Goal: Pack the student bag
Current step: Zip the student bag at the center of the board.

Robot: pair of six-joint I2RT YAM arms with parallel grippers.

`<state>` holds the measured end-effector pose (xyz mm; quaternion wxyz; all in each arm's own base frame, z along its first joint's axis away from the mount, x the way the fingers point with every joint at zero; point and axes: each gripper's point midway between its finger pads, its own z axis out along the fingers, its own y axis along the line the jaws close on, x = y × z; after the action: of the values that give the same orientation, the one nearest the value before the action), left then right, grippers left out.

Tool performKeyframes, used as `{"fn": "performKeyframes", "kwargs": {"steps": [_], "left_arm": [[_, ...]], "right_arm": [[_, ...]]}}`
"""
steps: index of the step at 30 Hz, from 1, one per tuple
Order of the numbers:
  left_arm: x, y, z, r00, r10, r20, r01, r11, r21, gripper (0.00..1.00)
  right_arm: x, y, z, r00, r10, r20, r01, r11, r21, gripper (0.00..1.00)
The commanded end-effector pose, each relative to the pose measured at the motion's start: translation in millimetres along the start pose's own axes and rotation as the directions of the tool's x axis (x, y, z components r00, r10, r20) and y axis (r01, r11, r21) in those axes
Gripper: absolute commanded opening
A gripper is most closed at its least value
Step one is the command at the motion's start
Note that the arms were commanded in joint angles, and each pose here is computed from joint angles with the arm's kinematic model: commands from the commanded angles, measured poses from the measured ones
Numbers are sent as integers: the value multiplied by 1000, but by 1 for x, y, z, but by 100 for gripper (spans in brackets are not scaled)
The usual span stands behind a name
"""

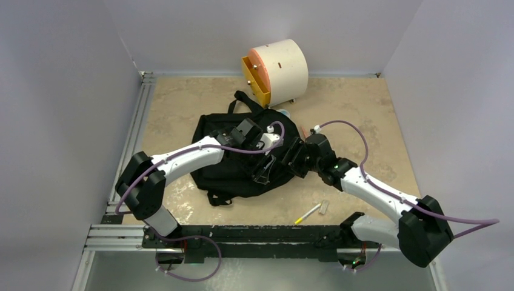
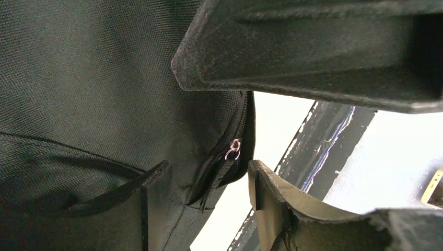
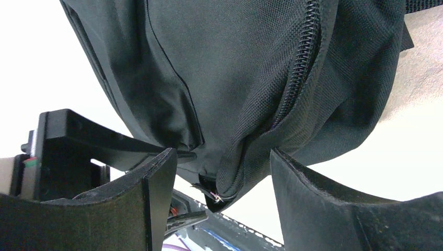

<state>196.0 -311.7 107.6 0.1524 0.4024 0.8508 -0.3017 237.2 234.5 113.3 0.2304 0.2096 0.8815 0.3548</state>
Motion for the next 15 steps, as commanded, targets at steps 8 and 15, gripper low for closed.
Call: {"fn": "performKeyframes", "kwargs": {"steps": [8, 15], "left_arm": [[16, -7, 5, 999, 27, -31, -25, 996, 81, 55], [28, -9, 7, 999, -3, -53, 8, 995, 96, 50]], "right_arm": [[-7, 7, -3, 999, 10, 40, -9, 1000, -30, 68], [-6, 8, -3, 999, 9, 40, -8, 999, -34, 67]]}}
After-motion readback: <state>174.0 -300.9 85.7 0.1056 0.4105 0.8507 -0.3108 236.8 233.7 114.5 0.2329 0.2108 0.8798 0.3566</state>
